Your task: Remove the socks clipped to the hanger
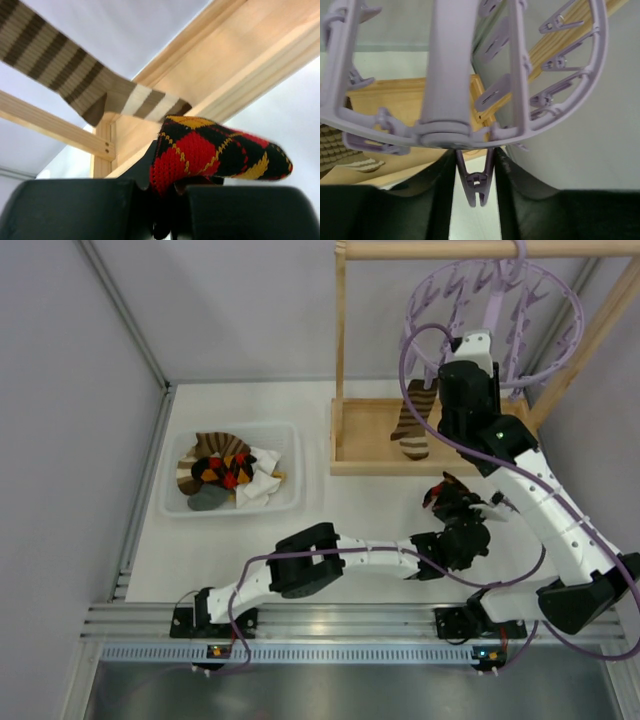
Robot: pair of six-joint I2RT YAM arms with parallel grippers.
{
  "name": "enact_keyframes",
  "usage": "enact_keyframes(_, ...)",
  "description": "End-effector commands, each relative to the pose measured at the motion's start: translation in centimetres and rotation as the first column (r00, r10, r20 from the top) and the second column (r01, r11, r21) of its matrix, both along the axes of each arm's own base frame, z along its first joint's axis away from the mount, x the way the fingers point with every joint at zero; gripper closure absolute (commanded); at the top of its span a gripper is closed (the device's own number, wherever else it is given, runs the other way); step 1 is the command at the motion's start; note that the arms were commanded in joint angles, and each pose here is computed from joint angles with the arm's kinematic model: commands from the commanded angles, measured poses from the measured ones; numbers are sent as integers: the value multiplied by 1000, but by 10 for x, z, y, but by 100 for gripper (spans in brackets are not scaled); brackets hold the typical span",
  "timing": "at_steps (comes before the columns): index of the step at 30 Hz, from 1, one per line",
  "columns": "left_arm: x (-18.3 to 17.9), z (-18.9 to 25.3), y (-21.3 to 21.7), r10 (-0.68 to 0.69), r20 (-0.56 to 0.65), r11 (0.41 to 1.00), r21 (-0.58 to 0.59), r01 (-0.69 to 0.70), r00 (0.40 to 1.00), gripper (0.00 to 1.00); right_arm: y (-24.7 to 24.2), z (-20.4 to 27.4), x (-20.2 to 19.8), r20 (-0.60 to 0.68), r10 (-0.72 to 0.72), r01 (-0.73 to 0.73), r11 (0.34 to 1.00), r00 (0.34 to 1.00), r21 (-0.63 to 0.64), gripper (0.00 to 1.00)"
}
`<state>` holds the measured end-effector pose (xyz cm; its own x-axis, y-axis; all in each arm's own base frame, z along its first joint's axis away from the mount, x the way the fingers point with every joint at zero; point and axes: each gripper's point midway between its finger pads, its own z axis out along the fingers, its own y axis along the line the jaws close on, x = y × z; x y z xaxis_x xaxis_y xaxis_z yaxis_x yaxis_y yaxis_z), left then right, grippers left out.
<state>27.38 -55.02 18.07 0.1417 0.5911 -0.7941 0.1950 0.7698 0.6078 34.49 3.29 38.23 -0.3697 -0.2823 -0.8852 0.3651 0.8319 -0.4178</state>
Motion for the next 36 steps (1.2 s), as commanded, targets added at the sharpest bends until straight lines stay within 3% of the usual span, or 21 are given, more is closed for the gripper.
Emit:
enact_keyframes(1, -6, 45, 25, 17, -8, 992, -128, -18, 1000, 100, 6, 4, -2, 35, 30, -32, 998, 999, 56, 65)
enact_keyframes(2, -7, 71, 38, 21, -6, 984, -178, -22, 1000, 100, 7, 1, -3, 30, 38, -39, 997, 999, 59, 62)
enact_keyframes(3, -9, 58, 49, 25, -21, 987, -159, -28, 999, 100, 4, 3, -6, 39, 39, -42, 997, 998, 70, 60)
enact_keyframes(9, -15, 91, 117, 82, -36, 972, -219, -88, 996, 100, 7, 1, -18, 66, 118, -127, 980, 991, 153, 45)
enact_keyframes(14, -12, 70, 175, 155, -81, 974, -154, -166, 985, 100, 15, -4, -37, 91, 206, -223, 942, 974, 250, 35)
enact_keyframes(16, -8, 75, 188, 142, -136, 961, -219, -170, 980, 100, 19, -7, -43, 96, 238, -256, 926, 966, 279, 31)
enact_keyframes(17, 0, 69, 205, 172, -171, 968, -152, -199, 970, 100, 17, -8, -49, 103, 249, -269, 919, 963, 287, 29)
enact_keyframes(23, 20, 103, 283, 223, -247, 896, -330, -298, 943, 100, 16, -18, -69, 124, 287, -312, 892, 950, 327, 22)
enact_keyframes(29, 57, 94, 374, 355, -363, 801, -357, -481, 861, 100, 12, -19, -84, 162, 301, -340, 870, 940, 357, 21)
enact_keyframes(36, 85, 46, 416, 322, -571, 744, -340, -575, 755, 100, 11, -18, -87, 174, 312, -355, 866, 934, 353, 21)
